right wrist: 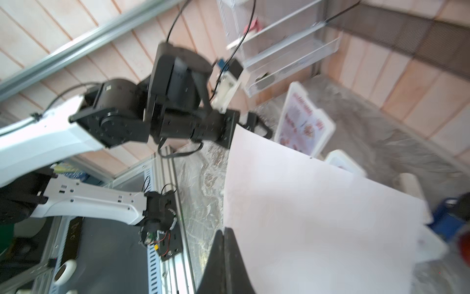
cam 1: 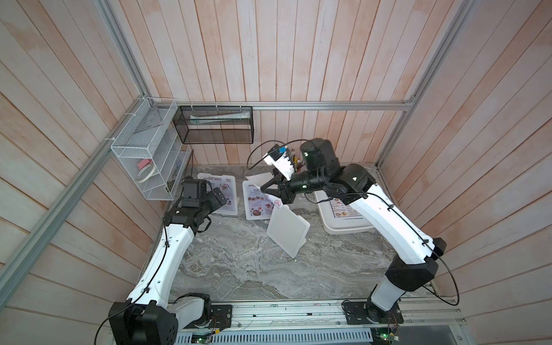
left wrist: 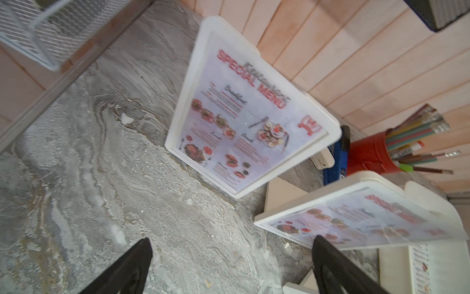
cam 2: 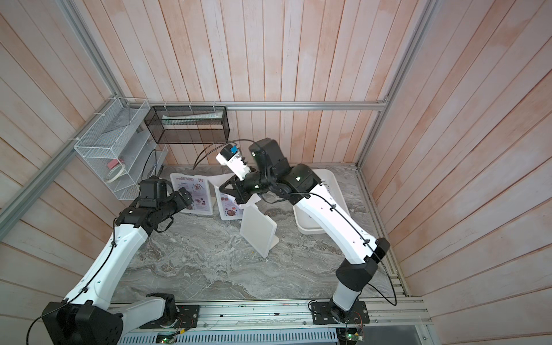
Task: Replace the menus in the menu holders
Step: Place the menu at the center of the board, then adjust the menu holder at the center of the board.
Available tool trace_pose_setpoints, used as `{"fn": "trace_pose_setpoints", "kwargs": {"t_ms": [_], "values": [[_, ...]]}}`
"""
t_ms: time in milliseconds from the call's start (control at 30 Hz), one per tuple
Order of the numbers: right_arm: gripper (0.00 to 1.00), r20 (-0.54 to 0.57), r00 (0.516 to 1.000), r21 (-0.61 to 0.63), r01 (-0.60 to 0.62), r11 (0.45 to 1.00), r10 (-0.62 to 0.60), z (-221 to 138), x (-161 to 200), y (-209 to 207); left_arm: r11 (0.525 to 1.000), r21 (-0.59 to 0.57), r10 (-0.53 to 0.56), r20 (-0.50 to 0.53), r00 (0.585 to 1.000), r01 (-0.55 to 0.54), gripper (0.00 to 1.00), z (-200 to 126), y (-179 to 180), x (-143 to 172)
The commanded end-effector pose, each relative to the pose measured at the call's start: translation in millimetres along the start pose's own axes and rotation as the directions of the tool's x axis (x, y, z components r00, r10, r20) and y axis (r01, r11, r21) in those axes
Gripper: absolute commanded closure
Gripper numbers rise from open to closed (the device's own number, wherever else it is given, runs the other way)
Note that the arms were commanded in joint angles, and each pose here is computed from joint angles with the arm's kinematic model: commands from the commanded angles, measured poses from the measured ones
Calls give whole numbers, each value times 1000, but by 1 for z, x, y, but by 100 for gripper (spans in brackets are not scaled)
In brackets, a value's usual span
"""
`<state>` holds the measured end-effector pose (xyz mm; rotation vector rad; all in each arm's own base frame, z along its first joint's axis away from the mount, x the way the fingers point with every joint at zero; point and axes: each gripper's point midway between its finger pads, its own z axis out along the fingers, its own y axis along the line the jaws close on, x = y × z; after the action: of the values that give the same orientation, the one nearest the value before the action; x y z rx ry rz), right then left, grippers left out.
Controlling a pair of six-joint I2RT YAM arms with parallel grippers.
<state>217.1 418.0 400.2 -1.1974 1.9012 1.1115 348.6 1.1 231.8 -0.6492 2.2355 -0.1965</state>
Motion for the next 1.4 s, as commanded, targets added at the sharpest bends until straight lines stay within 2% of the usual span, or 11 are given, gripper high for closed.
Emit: {"fn": "trace_pose_setpoints", "kwargs": {"t_ms": [0, 167, 267, 567, 733, 767, 867, 933, 1100, 1233, 1367], "values": [[100, -53, 999, -160, -5, 987, -3, 36, 18, 36, 997, -73, -22, 18, 1000, 23, 0, -4, 25, -11], [100, -80, 997, -271, -9, 963, -13, 54, 28, 64, 993, -116, -24, 32, 999, 28, 0, -6, 42, -14], [100, -95, 995, -257, -15, 966, -10, 60, 38, 55, 993, -118, -24, 26, 999, 27, 0, -5, 44, -11], [100, -255, 966, -130, -68, 989, 33, 139, 144, -55, 991, -132, -15, 7, 1000, 16, 0, -5, 49, -3], [100, -271, 963, -1, -5, 1000, 4, 177, 153, -99, 994, -112, -19, -18, 1000, 17, 0, -2, 48, 6], [99, -273, 962, 17, 8, 1000, -3, 181, 152, -104, 994, -108, -20, -24, 1000, 17, 1, -2, 48, 8], [79, -278, 960, 87, 52, 995, -25, 185, 143, -121, 996, -93, -9, -41, 999, 5, 2, -2, 45, 15], [70, -266, 963, 96, 77, 992, -49, 177, 125, -117, 996, -84, 6, -51, 999, -11, 3, -4, 40, 19], [60, -185, 980, 119, 98, 988, -75, 129, 73, -98, 995, -15, 101, -73, 992, -102, 5, -13, 9, 30], [54, -110, 994, 159, 5, 987, 13, 75, 46, -105, 978, 99, 189, -67, 980, -182, 5, -33, -36, 36], [47, -52, 991, 272, -103, 957, 122, 15, 47, -137, 938, 215, 291, -70, 954, -270, 6, -53, -85, 56]]}}
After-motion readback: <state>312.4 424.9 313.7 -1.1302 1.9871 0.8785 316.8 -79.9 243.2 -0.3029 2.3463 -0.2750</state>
